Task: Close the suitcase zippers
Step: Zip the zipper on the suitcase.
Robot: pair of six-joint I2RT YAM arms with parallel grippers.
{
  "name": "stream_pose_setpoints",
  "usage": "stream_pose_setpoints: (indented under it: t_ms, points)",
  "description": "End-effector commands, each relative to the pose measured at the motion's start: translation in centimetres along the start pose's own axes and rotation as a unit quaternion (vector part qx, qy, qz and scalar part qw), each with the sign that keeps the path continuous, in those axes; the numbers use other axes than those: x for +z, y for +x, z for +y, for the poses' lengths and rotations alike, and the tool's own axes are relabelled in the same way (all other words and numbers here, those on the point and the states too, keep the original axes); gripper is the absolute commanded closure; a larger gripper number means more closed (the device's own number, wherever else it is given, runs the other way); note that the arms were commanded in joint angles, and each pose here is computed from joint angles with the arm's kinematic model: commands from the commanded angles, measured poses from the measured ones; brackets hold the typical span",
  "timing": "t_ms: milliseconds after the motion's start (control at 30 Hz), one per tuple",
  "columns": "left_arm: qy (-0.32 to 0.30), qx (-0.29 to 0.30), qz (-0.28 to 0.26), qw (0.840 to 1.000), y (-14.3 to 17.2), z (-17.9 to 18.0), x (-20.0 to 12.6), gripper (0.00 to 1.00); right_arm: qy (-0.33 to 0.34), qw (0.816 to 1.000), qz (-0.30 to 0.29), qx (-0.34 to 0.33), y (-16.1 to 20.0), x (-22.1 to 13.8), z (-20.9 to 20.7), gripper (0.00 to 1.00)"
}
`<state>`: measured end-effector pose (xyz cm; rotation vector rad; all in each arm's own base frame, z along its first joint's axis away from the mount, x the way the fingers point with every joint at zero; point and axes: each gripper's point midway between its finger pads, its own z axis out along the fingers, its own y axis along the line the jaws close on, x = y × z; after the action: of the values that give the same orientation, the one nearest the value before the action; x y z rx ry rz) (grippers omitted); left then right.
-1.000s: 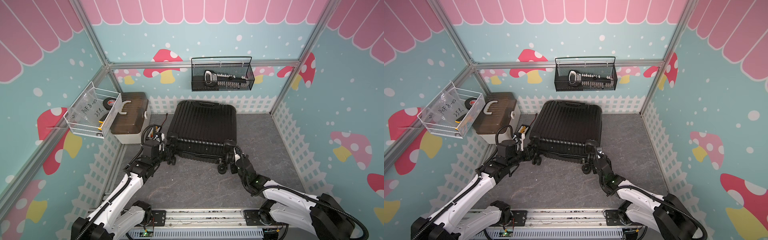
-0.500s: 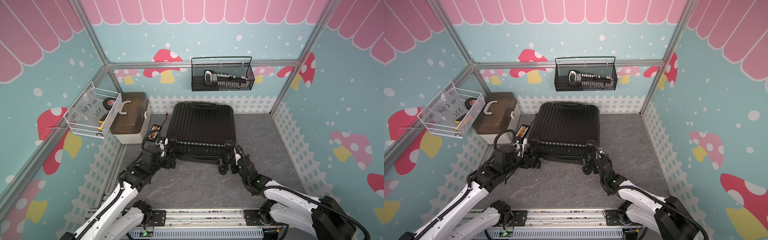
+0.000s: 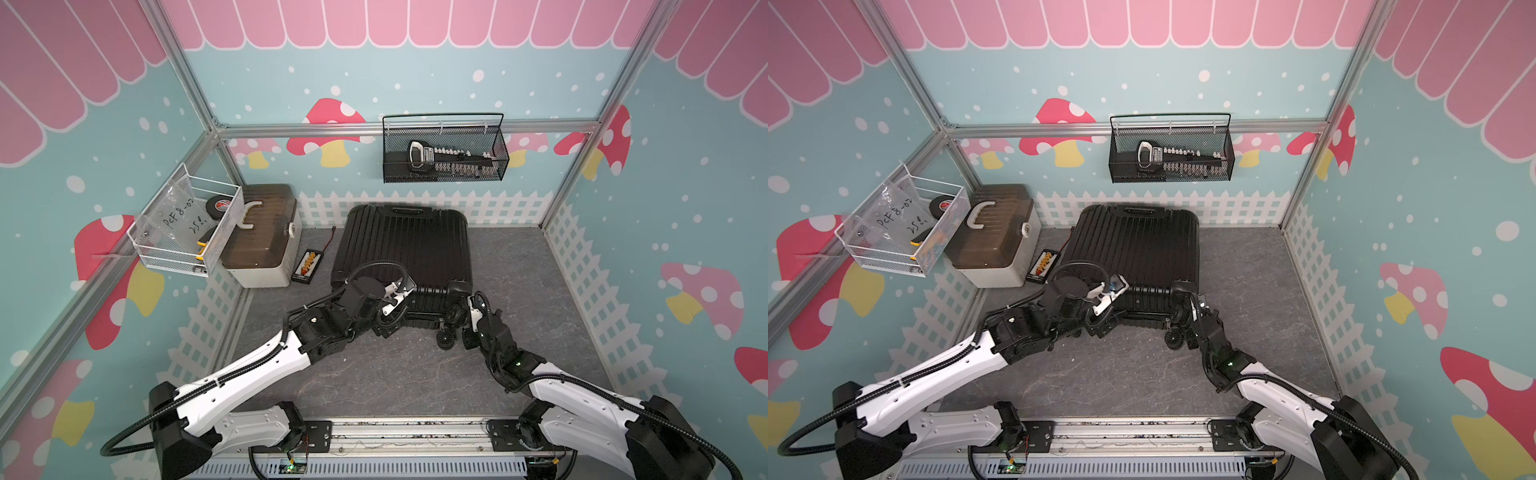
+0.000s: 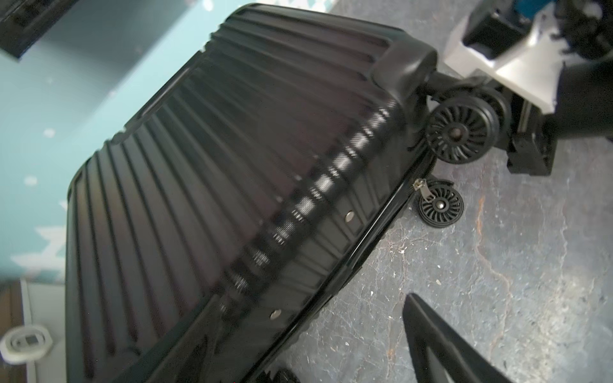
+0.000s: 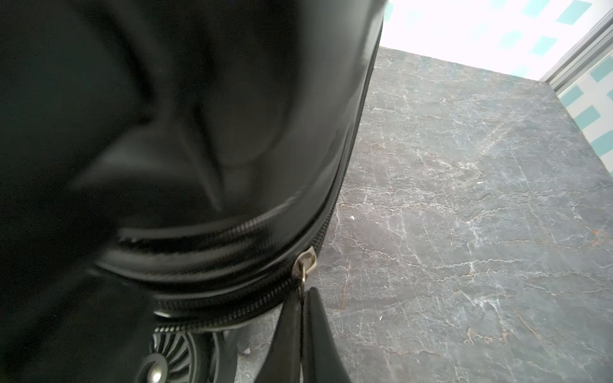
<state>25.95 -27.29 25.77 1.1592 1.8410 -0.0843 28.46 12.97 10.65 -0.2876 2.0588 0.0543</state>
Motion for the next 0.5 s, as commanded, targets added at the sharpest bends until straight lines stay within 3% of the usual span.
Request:
stream_pose_setpoints:
  t_ms: [0,300,467]
  points:
    - [0.009,0.097,-0.026,0.995,-2.9,-0.7,0.3,0.10,-0.025,1.000,0.006,-0.010,0.7,-0.2,0.8,1.00]
    - [-0.006,0.198,-0.019,0.980,-4.7,-1.3,5.4,0.05,-0.034,0.999,0.007,-0.007,1.0,-0.4,0.9,1.00]
    - [-0.028,0.214,0.002,0.977,-4.8,-0.8,8.0,0.03,-0.038,0.999,0.009,-0.010,1.1,-0.5,1.0,1.00]
